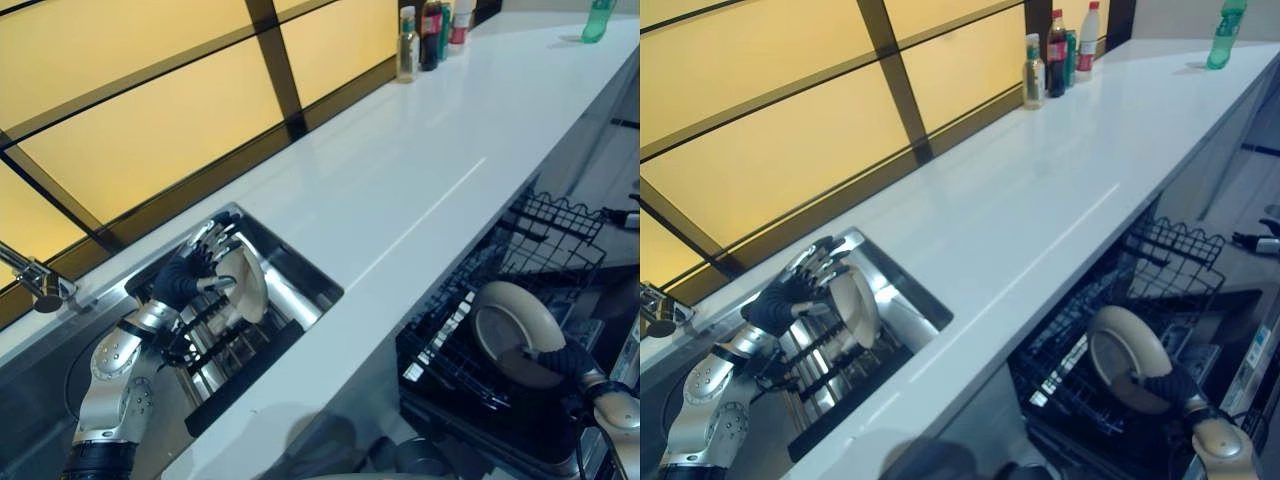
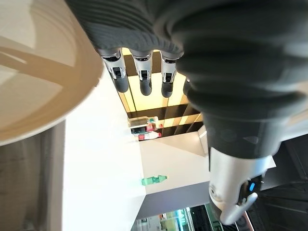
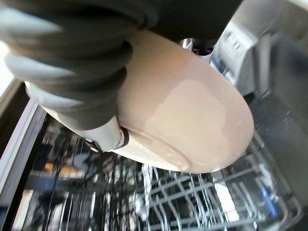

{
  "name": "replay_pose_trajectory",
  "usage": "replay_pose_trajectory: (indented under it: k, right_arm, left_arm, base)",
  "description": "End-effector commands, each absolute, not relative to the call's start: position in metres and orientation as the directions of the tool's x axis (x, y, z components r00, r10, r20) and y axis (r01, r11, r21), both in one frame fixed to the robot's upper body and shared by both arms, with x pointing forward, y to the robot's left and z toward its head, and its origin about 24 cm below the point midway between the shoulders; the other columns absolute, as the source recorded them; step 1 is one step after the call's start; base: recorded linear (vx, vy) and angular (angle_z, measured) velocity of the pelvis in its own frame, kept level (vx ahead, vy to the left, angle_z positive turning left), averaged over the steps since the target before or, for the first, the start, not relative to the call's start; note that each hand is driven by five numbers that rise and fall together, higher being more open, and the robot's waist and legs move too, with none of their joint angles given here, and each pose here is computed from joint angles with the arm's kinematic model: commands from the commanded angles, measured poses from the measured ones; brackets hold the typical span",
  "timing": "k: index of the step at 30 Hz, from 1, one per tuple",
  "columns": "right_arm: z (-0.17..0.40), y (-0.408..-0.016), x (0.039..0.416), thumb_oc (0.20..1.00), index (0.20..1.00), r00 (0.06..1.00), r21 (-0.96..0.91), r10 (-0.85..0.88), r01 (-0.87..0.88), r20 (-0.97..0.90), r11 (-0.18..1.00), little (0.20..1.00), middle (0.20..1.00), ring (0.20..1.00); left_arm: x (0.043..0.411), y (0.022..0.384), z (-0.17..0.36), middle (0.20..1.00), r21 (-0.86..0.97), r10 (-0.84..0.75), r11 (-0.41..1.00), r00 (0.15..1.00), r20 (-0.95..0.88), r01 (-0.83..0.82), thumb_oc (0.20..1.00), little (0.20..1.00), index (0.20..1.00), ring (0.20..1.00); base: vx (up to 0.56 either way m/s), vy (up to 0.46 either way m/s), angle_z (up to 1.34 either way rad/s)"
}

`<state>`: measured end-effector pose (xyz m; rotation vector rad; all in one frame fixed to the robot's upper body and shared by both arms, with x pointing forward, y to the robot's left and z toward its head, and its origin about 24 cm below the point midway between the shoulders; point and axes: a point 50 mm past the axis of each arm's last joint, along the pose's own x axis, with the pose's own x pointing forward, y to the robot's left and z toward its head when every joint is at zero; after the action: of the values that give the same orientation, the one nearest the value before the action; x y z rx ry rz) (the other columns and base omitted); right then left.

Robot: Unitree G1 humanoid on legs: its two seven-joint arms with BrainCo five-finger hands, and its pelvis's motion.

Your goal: Pick up plates and place into dishwasher.

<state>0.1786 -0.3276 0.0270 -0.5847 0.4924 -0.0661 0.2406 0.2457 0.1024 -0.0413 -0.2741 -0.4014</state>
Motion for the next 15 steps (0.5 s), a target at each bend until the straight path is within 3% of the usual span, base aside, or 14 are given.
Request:
replay_pose_trajectory:
  k: [1,15]
  right_arm:
    - [0.038,-0.313,0.195,0.200,0.200,0.931,-0.552,-0.098,-0.122,-0.352,0.825,0.200,0.200,0.200]
    - [-0.013,-0.296,0.162,0.200,0.200,0.826,-0.364,-0.005,-0.243,-0.564,0.899,0.200,0.200,0.200]
  left_arm:
    - [0.236,0.253,0.115,1.000,0.067,-0.391,0.918,0.857,0.336,0.392,1.000,1.000,1.000,1.000]
    - [0.230,0.253,0.101,1.000,0.067,-0.394,0.918,0.879,0.268,0.392,1.000,1.000,1.000,1.000]
  base:
    - [0.06,-0.036,0.02]
    - [0.10,-0.039,0.08]
